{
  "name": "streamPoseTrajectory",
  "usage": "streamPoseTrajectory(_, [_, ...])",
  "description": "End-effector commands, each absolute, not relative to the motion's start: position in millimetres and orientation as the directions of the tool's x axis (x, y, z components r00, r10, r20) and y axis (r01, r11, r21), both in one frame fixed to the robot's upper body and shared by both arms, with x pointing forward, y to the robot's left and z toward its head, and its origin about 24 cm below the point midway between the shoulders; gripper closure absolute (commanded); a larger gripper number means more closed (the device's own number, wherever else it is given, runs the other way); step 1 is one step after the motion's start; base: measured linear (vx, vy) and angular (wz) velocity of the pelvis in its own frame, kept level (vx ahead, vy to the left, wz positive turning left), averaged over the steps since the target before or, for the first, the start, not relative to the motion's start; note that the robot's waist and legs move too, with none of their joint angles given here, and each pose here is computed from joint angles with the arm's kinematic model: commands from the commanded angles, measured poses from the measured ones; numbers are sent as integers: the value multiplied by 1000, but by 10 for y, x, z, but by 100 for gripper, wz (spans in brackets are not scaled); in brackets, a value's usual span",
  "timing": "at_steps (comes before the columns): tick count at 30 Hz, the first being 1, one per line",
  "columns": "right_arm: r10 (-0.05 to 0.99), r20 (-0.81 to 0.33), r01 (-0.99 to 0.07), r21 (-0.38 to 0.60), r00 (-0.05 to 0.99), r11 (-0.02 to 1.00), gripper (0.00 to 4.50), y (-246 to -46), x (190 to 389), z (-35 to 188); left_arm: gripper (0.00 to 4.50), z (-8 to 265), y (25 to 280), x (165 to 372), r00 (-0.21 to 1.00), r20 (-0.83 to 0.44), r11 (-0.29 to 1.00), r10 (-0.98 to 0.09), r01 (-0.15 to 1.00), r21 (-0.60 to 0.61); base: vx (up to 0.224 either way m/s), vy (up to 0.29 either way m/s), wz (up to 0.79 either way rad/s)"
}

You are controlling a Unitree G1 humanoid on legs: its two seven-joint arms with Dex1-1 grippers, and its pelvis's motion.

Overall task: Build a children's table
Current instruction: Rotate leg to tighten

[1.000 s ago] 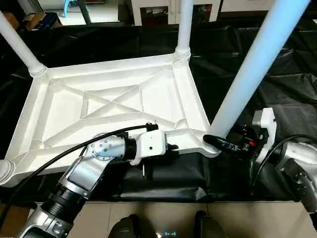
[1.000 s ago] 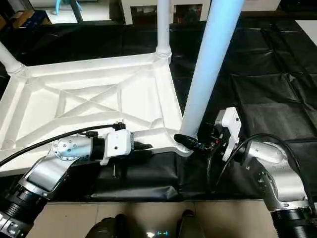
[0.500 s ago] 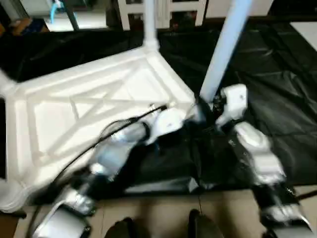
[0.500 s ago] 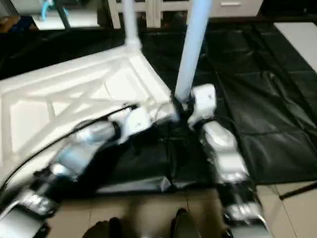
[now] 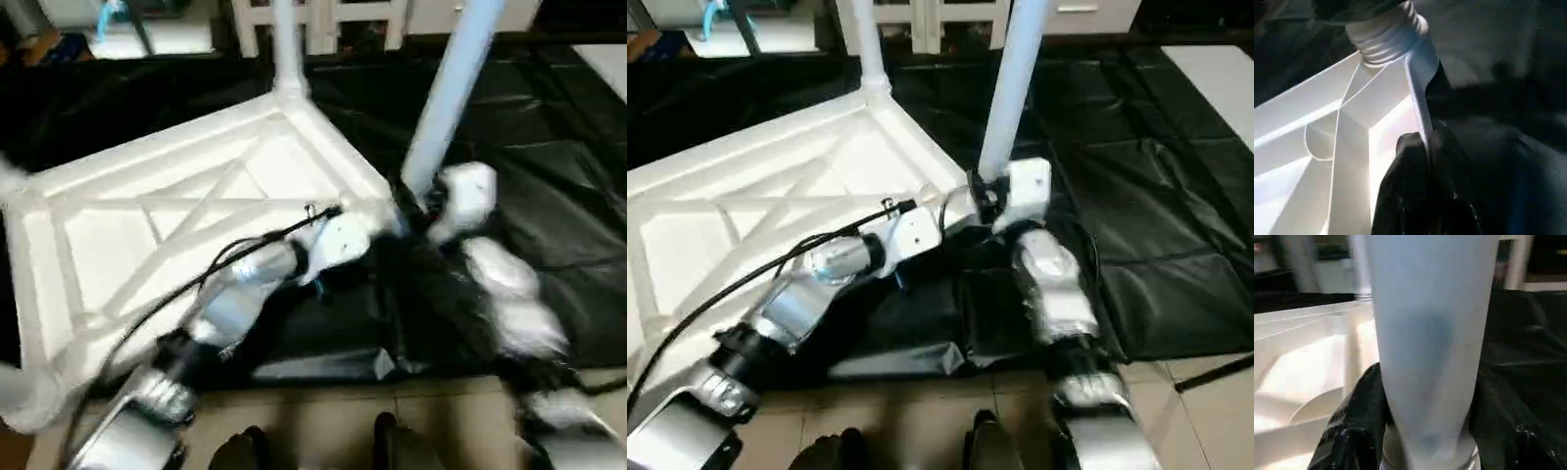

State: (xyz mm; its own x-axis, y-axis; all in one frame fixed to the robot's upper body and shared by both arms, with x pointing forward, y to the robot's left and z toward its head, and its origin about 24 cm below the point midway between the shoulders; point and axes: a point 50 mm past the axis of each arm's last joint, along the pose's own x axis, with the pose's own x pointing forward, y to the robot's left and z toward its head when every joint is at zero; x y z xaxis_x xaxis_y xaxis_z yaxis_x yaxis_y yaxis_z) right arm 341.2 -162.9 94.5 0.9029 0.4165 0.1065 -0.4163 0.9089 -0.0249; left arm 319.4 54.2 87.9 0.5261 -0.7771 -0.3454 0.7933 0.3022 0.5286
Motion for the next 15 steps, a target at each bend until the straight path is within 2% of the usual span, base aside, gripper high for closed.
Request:
streamPoseTrajectory(1, [565, 117, -565, -39, 817, 824, 174, -1864, 3211, 1090, 450, 781, 465, 2817, 215, -354, 43, -910, 899, 436, 59, -18, 8])
streamPoseTrajectory(3, [569, 116, -569, -40, 814, 822, 146, -1867, 3204, 1092, 450, 783, 468, 2815, 214, -354, 43, -911, 899, 435, 70, -19, 12])
streamPoseTrajectory(4, [681, 82, -678, -59, 728, 733, 146, -1968, 3004, 1152, 450, 827, 565, 2740, 177, -336, 25, -925, 911, 411, 63, -17, 11])
streamPoseTrajectory(6, [748, 28, -746, -60, 663, 664, 140, -2099, 2816, 1193, 450, 851, 664, 2658, 146, -327, 8, -934, 922, 387, 81, -4, 7])
streamPoseTrajectory(12, [802, -58, -804, -44, 594, 592, 82, -2296, 2566, 1228, 450, 845, 808, 2561, 111, -333, -16, -936, 934, 356, 46, 1, 2])
streamPoseTrajectory(15, [799, -63, -801, -39, 598, 597, 51, -2337, 2539, 1247, 450, 843, 834, 2557, 110, -336, -17, -935, 935, 354, 0, 0, 0])
